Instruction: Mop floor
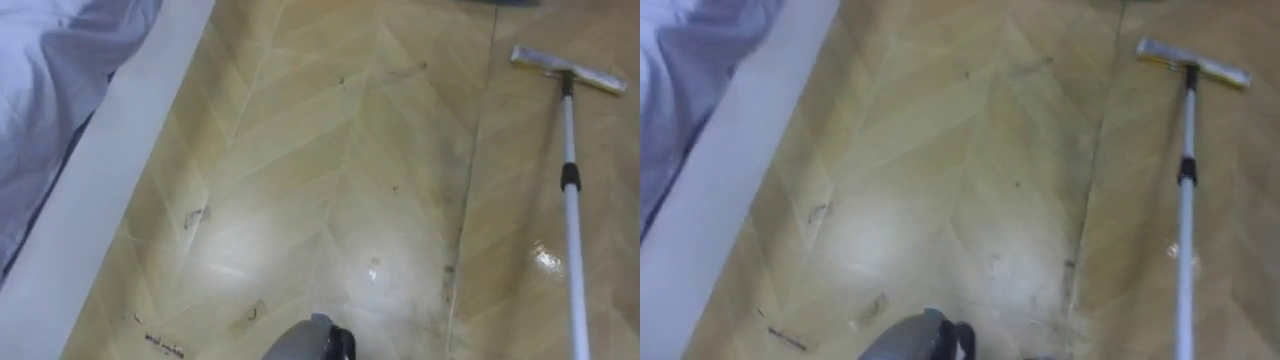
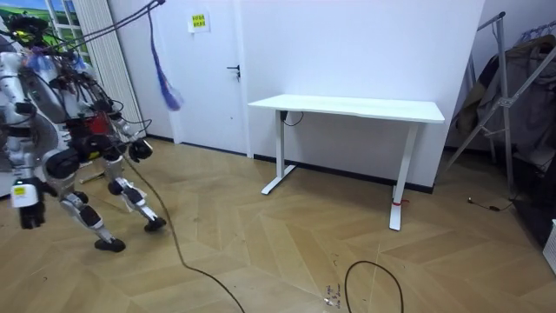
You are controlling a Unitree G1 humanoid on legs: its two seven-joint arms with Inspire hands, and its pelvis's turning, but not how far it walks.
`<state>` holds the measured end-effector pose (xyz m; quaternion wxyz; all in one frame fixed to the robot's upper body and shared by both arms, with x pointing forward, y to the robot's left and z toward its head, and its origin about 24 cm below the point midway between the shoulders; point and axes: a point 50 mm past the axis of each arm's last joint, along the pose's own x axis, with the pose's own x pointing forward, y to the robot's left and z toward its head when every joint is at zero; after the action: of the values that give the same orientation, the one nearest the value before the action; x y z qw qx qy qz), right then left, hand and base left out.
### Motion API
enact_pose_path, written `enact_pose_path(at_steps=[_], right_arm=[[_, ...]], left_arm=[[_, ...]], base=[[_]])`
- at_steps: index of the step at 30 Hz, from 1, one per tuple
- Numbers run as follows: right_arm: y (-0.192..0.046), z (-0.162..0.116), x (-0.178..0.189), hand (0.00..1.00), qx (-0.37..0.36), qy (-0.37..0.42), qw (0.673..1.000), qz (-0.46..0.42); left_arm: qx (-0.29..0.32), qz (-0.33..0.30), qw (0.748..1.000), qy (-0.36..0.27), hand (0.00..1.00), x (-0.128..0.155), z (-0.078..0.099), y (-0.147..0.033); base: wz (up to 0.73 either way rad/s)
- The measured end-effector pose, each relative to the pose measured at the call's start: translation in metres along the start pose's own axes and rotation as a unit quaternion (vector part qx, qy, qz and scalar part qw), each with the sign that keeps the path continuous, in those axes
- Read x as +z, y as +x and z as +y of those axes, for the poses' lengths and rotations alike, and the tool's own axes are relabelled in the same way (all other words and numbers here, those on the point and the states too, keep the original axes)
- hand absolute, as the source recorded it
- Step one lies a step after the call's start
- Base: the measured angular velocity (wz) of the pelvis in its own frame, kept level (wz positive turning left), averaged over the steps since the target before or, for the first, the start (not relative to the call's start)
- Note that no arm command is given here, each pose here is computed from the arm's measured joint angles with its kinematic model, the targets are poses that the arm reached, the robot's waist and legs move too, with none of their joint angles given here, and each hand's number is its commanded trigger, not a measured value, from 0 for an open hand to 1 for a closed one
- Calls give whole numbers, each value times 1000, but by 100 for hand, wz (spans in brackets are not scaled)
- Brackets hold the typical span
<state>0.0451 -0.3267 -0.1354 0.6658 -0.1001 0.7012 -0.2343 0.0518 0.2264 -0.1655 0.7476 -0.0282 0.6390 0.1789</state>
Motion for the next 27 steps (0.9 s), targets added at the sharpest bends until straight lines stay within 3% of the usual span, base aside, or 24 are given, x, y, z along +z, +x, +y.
enact_pose_path(at_steps=[6,9,14,16,20,23,27], right_arm=[[0,42,-25,100,20,-4,999,26],[-1,47,-23,100,26,7,999,26],[-16,41,47,100,31,29,998,-41],[-33,38,94,100,34,42,993,-102],[-60,27,148,100,50,63,981,-179],[-57,27,143,100,58,55,982,-171],[-30,23,93,100,41,7,993,-115]], left_arm=[[9,15,999,26,0,-6,-4,0],[8,21,999,24,0,-9,-10,0],[7,19,1000,17,0,-6,-10,0],[11,15,1000,18,0,-5,-10,0],[15,19,999,22,0,-6,-8,0],[21,20,999,28,0,-7,-4,0],[24,25,999,27,0,-8,-2,1]], base=[[4],[18],[9],[-13],[0],[7],[12]])
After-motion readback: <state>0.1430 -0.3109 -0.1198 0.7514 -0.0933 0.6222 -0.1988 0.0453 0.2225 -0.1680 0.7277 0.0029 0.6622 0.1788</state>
